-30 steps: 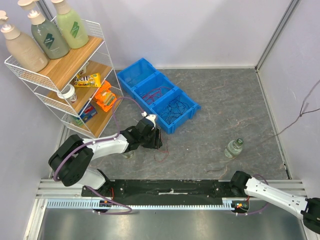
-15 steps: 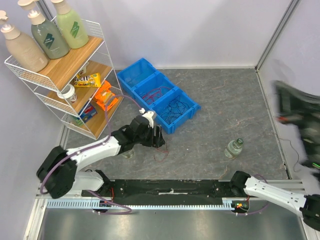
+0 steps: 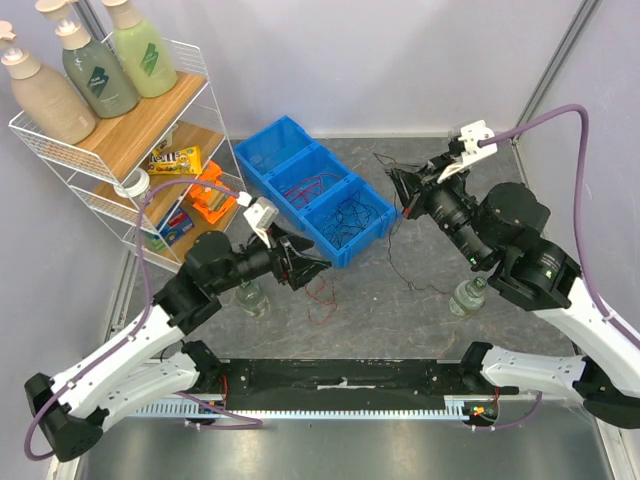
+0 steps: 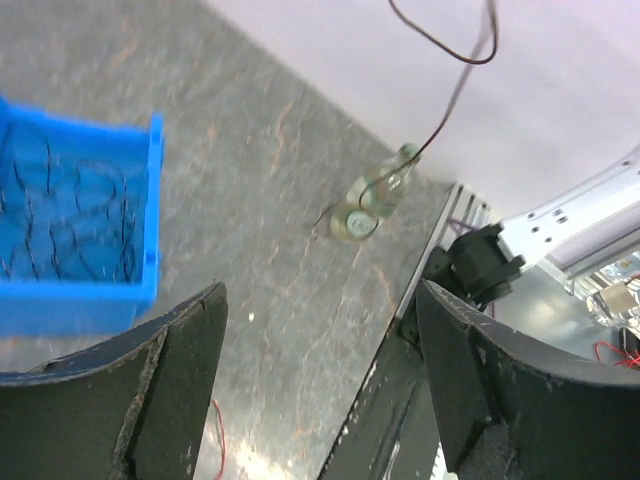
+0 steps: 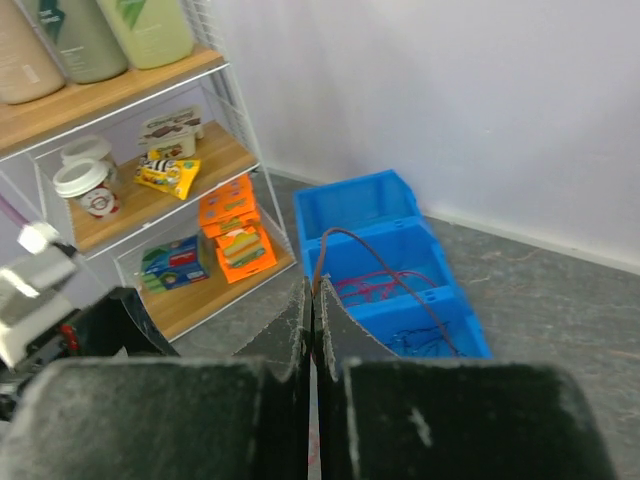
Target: Untangle the cables
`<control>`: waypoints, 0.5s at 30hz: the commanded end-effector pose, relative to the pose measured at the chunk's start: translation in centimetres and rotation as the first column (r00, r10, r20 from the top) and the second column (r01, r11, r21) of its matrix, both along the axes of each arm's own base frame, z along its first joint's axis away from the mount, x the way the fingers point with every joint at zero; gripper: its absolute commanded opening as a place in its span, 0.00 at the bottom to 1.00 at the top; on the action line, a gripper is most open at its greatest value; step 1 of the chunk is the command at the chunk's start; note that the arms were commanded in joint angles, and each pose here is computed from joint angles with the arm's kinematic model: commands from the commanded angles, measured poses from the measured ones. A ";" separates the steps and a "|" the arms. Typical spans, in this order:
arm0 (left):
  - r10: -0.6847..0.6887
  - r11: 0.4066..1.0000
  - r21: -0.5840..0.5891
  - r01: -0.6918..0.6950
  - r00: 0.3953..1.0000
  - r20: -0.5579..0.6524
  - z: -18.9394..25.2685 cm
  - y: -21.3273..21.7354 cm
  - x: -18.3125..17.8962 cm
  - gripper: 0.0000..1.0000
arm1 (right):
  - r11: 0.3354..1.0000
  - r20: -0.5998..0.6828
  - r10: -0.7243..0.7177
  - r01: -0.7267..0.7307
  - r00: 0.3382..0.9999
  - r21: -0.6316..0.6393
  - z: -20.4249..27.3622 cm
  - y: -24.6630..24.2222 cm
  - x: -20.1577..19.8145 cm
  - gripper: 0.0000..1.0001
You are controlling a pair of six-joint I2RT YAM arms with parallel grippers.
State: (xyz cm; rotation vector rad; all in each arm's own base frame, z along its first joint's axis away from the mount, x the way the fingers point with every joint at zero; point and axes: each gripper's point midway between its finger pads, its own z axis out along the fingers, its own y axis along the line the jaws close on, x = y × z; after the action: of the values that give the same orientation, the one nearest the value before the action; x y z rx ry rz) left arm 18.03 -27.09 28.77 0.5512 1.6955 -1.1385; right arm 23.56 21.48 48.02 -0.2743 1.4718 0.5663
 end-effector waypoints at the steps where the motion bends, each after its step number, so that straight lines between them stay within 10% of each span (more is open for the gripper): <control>1: -0.037 0.993 -0.093 0.069 0.952 0.303 8.1 0.6 -1.2 0.82 | 0.991 -0.043 0.112 -0.109 0.993 0.072 0.5 2.9 -0.4 0.00; 15: 0.165 0.985 -0.136 -0.108 0.826 0.539 13.7 1.2 3.1 0.87 | 0.926 -0.172 0.377 -0.370 0.910 0.069 -2.7 9.0 -2.4 0.00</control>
State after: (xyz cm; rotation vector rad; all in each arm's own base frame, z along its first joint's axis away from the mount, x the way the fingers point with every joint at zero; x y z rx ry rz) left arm 19.71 -27.09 38.57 0.6480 1.2981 -0.9945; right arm 22.63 29.47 43.19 -0.4640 1.6348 0.8242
